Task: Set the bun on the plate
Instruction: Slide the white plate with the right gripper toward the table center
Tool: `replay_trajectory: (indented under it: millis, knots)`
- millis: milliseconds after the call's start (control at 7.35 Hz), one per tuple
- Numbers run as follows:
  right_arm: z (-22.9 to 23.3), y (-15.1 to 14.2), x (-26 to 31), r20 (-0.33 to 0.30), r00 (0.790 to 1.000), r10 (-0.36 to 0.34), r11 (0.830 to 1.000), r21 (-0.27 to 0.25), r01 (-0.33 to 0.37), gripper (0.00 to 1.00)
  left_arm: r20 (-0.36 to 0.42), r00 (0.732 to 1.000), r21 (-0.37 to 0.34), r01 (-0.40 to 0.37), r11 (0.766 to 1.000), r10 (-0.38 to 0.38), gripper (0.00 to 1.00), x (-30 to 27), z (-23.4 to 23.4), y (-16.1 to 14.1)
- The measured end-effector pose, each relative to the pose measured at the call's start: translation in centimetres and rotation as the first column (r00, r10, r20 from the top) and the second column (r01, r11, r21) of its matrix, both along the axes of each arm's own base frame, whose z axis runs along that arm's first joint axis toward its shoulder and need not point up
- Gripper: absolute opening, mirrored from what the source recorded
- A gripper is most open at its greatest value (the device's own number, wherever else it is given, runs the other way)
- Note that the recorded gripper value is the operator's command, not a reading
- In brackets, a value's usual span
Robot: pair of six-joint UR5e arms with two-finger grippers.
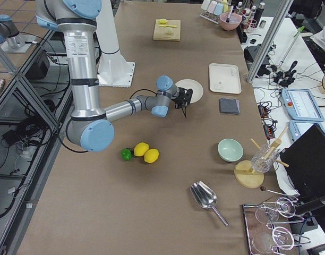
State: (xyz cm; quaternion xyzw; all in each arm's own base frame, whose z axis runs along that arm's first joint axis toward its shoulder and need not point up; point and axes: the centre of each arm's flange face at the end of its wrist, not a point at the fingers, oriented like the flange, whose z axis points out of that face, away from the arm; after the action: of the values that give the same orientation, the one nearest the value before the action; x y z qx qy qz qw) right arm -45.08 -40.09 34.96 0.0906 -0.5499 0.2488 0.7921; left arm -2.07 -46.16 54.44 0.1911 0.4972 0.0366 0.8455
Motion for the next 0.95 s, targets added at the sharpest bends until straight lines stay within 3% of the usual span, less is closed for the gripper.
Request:
replay_trajectory:
  millis: [272, 408, 680, 952]
  knots:
    - [-9.0, 5.0, -8.2, -0.04, 0.999, 0.0, 0.999, -0.05, -0.002, 0.0, 0.0, 1.0, 0.0, 0.0, 1.0, 0.0, 0.97, 0.0, 0.0, 0.0]
    - [-11.5, 7.6, -11.1, -0.049, 0.999, 0.0, 0.999, -0.051, -0.003, 0.97, -0.001, 1.0, -0.001, 0.0, 1.0, 0.0, 0.97, 0.0, 0.0, 0.0]
    - [-12.6, 9.7, -13.8, -0.075, 0.997, 0.002, 0.999, -0.04, -0.005, 1.0, -0.001, 1.0, -0.002, 0.0, 1.0, 0.0, 0.97, 0.1, 0.0, 0.0]
    - [-12.7, 7.7, -12.9, -0.095, 0.995, 0.034, 0.999, -0.007, -0.035, 1.0, -0.001, 1.0, -0.005, 0.0, 1.0, 0.0, 0.98, 0.1, 0.1, 0.0]
